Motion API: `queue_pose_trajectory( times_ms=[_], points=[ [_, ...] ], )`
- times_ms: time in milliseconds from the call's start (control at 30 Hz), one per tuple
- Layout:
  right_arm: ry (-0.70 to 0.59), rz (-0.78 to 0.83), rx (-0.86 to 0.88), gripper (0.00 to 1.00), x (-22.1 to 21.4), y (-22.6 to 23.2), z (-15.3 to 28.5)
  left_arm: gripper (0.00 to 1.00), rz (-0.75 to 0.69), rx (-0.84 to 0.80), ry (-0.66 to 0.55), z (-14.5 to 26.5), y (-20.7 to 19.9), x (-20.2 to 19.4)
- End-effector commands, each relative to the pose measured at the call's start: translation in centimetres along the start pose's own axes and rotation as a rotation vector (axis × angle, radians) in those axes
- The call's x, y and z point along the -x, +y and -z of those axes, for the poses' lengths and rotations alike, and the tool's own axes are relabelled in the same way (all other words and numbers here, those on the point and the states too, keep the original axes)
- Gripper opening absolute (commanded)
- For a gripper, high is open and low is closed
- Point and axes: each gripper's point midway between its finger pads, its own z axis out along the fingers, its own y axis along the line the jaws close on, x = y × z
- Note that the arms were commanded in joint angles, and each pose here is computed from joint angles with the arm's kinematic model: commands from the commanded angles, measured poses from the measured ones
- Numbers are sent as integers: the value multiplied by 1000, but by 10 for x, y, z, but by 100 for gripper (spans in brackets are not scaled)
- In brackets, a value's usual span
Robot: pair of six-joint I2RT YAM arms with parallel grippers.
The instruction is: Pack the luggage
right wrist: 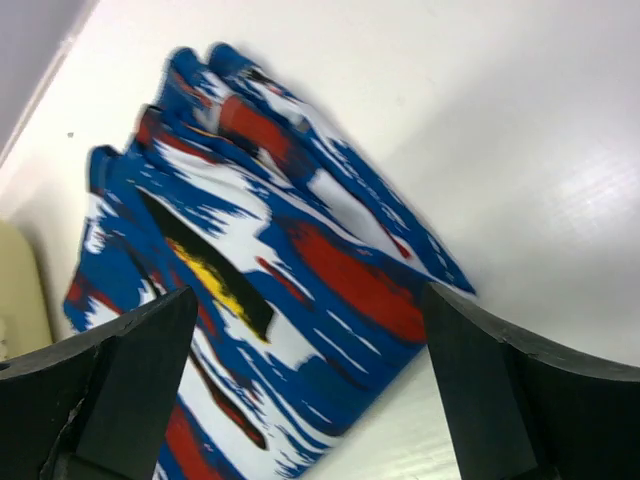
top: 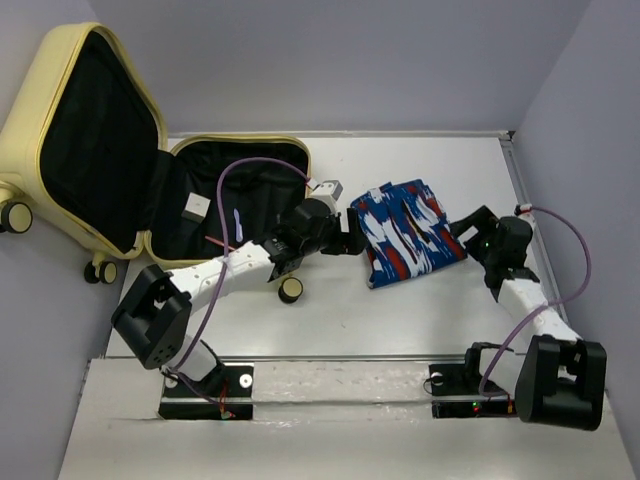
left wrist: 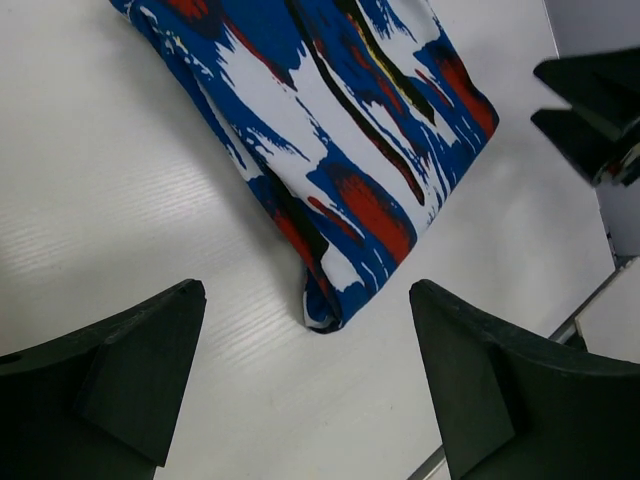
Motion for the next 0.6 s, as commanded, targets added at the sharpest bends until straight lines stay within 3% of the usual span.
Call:
queue_pose_trajectory(
  times_ms=[0,333,467,567],
  points=[
    [66,-95,-97,98,-39,-37,9,95,7,-32,-170,-5,-30,58],
    [249,-276,3,96,-82,-22,-14,96,-12,50,-124,-38,-15,49],
    [304,-384,43,90,-95,-16,-32,96,-16,84,-98,-52,-7,42],
    [348,-451,97,78,-105,-9,-41,96,-22,128,-71,-69,3,33]
  ],
)
